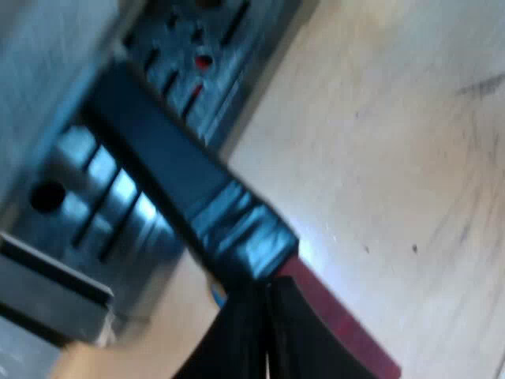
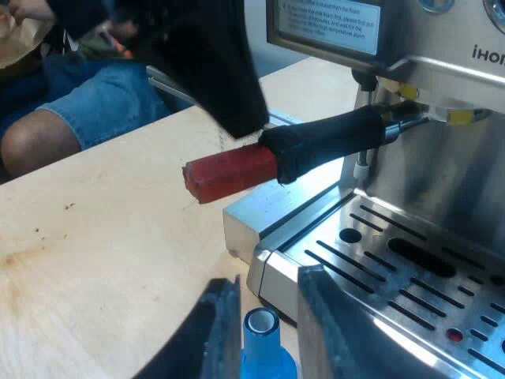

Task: Put the handle in the coffee machine

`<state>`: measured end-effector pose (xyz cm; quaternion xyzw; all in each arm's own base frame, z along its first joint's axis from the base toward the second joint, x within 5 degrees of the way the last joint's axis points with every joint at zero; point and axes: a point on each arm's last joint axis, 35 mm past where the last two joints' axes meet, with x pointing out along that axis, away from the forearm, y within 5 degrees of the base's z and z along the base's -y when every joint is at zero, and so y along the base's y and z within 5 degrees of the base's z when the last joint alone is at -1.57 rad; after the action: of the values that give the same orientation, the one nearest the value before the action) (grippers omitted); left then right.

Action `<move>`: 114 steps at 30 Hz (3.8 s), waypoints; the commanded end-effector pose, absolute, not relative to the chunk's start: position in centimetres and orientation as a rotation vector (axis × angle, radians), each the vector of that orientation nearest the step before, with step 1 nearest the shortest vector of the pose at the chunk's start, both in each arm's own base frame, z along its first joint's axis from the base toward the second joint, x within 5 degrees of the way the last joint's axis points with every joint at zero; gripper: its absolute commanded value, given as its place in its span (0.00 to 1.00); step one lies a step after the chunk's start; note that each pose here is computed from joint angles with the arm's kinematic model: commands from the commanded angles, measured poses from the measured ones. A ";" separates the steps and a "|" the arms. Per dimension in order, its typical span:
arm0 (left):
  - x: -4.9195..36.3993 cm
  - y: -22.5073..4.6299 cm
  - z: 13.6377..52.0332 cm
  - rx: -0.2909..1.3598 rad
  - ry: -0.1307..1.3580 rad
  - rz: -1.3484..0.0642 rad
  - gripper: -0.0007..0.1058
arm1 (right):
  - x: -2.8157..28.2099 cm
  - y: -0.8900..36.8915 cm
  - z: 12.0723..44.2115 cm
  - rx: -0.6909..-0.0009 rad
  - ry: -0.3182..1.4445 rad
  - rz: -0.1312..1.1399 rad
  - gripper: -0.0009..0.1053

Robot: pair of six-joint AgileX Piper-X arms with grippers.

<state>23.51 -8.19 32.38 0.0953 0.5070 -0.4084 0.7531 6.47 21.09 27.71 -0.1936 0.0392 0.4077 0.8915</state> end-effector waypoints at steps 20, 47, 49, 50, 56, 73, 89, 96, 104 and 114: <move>19.5 -5.5 37.5 0.159 0.947 -0.688 0.01 | 6.5 21.4 29.5 -0.354 0.010 0.853 0.55; 22.8 -6.8 30.9 0.173 1.135 -0.499 0.01 | 6.5 21.5 29.9 -0.361 -0.004 0.853 0.55; 23.0 -7.4 30.4 0.213 1.145 -0.487 0.01 | 6.5 21.5 29.9 -0.361 -0.004 0.853 0.55; 23.1 -7.5 30.3 0.214 1.152 -0.492 0.01 | 6.5 21.5 29.9 -0.361 -0.004 0.853 0.55; 23.4 -8.2 29.6 0.220 1.179 -0.517 0.01 | 6.3 21.5 29.9 -0.361 -0.006 0.861 0.55; 21.9 -11.3 29.7 0.217 1.191 -0.688 0.01 | 5.4 21.6 29.7 -0.378 0.007 0.885 0.55; 19.7 -14.6 29.9 0.235 1.204 -0.916 0.01 | 3.3 21.5 29.0 -0.418 0.041 0.794 0.55; 19.6 -15.8 31.5 0.246 1.135 -0.988 0.01 | 3.4 21.4 29.0 -0.373 0.059 0.764 0.55; 19.5 -16.3 32.6 0.201 1.080 -1.136 0.01 | 3.4 21.4 29.0 -0.374 0.058 0.761 0.55; 19.9 -16.7 33.0 0.222 0.983 -1.213 0.01 | 3.4 21.4 29.0 -0.374 0.058 0.758 0.55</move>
<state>19.72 -14.41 31.25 0.1626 0.5248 -0.4252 0.7193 3.38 21.51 28.53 -0.1884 0.0328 0.3733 0.9078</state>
